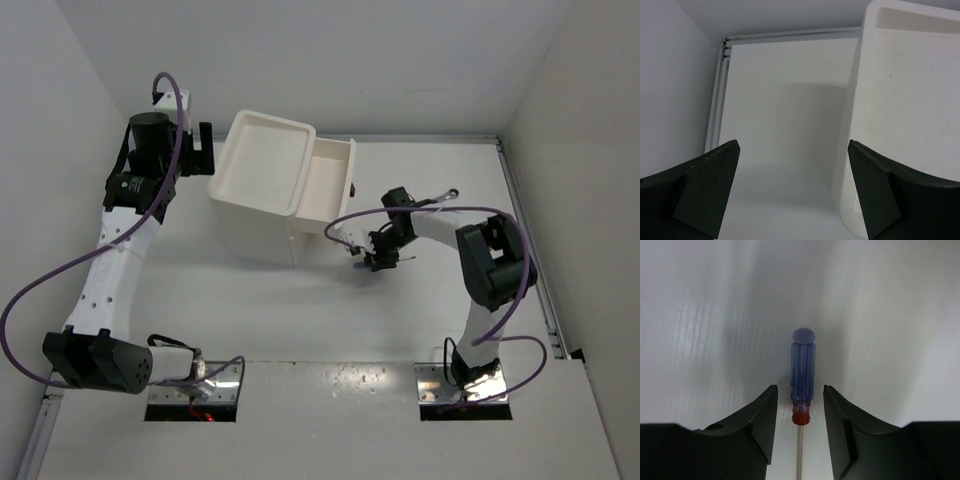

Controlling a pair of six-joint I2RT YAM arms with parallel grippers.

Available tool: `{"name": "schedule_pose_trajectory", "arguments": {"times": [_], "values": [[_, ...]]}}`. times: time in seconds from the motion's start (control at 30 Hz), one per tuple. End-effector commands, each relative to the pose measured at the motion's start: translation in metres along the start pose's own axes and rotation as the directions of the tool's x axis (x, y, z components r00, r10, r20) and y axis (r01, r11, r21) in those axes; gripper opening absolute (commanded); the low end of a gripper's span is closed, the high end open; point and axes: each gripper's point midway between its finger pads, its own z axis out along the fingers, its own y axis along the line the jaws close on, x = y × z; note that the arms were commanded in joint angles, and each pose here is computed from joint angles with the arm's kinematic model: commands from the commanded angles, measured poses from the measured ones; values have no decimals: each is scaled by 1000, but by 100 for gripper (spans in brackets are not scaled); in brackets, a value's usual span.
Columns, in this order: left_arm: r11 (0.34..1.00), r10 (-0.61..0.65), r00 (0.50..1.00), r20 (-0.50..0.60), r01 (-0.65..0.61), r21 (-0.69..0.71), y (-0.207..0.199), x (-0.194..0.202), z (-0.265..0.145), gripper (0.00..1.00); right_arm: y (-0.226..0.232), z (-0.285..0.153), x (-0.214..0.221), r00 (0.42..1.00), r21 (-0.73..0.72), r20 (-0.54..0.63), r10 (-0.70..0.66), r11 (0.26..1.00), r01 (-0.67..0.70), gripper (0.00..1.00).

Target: Sort the tools into containers

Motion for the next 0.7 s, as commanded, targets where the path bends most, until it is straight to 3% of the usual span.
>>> {"name": "schedule_pose_trajectory", "arguments": {"times": [0.0, 0.23, 0.47, 0.67], "values": [[1000, -6, 999, 53, 7, -15, 6, -17, -2, 96, 11, 6, 3, 999, -21, -14, -39, 999, 39, 42], [1000, -17, 998, 53, 18, -15, 6, -18, -4, 99, 21, 7, 10, 998, -49, -61, -32, 998, 29, 41], [1000, -18, 998, 62, 19, -15, 6, -22, -6, 99, 36, 0, 18, 993, -61, -103, -52, 997, 46, 9], [999, -48, 997, 64, 48, -13, 6, -21, -12, 99, 76, -33, -2, 995, -40, -74, -65, 997, 62, 0]]}}
